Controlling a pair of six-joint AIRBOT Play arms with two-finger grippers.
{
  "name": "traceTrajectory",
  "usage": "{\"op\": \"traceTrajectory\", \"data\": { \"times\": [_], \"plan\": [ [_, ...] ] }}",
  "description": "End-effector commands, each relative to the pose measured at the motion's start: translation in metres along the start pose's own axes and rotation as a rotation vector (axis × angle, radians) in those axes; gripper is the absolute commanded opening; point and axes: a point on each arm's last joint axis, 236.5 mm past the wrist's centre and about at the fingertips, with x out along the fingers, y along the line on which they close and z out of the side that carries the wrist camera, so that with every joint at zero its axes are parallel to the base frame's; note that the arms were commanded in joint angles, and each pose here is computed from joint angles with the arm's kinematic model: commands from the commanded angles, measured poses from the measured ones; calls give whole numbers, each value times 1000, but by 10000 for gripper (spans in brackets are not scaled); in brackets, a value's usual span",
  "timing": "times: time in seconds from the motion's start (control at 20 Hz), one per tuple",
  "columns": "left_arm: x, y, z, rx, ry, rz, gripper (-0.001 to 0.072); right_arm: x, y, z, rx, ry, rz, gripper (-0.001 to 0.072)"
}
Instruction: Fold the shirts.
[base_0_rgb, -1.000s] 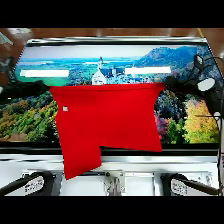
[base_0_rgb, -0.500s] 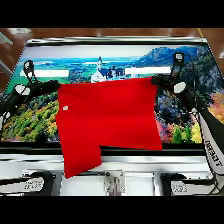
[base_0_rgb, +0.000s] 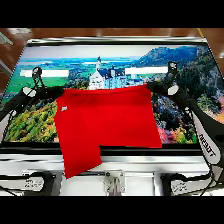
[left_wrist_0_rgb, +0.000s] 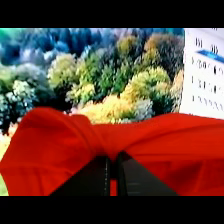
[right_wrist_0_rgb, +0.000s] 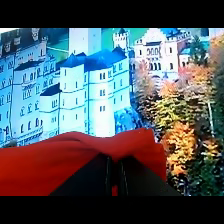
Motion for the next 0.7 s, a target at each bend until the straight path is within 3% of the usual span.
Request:
{"op": "traceTrajectory", "data": {
  "times": [0.0,0.15,0.4,0.65],
  "plan": [
    [-9,2,-40,6,190,-46,38,-9,1,-8,60,58,22,58],
    [-20,-3,-79,-15,363,-103,38,-16,-6,-36,191,194,31,57],
    [-25,4,-113,-66,509,-76,38,-33,-25,-90,110,430,-52,57],
    [-28,10,-117,-118,530,-39,38,-37,-30,-97,149,461,-86,57]
  ]
}}
